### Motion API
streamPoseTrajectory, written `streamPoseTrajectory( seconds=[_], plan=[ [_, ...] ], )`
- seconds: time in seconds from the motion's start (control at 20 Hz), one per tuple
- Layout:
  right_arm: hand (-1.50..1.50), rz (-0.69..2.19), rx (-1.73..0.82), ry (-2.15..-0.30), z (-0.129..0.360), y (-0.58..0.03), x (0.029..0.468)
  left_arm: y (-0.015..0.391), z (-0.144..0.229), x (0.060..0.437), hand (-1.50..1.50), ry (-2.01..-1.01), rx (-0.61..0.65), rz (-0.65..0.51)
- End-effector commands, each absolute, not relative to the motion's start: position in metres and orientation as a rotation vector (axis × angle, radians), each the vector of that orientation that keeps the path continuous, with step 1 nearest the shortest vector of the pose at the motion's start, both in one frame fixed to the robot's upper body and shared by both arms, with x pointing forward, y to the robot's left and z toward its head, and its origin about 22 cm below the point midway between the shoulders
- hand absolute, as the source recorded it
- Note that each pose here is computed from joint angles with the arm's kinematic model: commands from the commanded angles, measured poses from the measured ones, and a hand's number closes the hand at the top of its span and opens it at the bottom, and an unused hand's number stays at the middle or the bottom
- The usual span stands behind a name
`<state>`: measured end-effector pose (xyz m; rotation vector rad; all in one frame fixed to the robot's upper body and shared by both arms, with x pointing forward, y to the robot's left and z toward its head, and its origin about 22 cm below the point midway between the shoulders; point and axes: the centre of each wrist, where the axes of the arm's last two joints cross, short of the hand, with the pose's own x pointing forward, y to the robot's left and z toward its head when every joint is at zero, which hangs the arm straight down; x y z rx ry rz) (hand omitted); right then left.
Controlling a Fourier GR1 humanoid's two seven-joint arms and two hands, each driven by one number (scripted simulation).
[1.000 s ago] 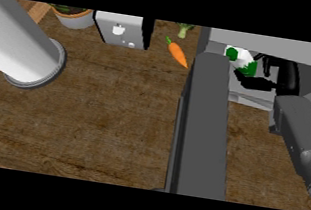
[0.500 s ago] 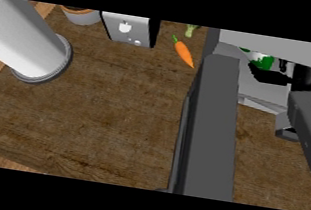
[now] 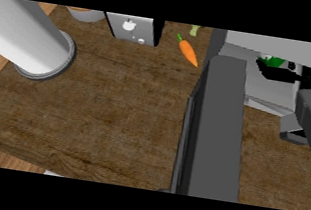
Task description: Pick up the milk, place it into the microwave and close the microwave
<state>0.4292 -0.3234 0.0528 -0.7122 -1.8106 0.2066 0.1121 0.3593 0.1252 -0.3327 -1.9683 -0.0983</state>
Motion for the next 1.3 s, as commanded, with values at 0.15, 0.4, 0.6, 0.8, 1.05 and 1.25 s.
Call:
streamPoseTrajectory(
  seconds=[0.15,0.4,0.6,0.8,1.05,1.25],
  plan=[
    [1.50,0.186,-0.732,-1.811,0.056,-0.331,0.428,0.361,0.130,0.114,-1.50,-1.962,-0.294,-0.134],
    [1.50,0.189,-0.736,-1.806,0.060,-0.335,0.429,0.363,0.129,0.119,-1.50,-1.943,-0.274,-0.156],
    [1.50,0.192,-0.730,-1.815,0.063,-0.337,0.429,0.363,0.131,0.123,-1.50,-1.965,-0.277,-0.165],
    [-1.50,0.136,-0.601,-1.905,0.072,-0.305,0.442,0.363,0.127,0.126,-1.50,-1.957,-0.286,-0.161],
    [-1.50,0.339,-0.530,-1.821,0.069,-0.278,0.448,0.363,0.129,0.134,-1.50,-1.942,-0.280,-0.189],
    [-1.50,0.329,-0.571,-1.795,0.078,-0.254,0.455,0.368,0.126,0.134,-1.50,-1.936,-0.273,-0.193]
  ],
)
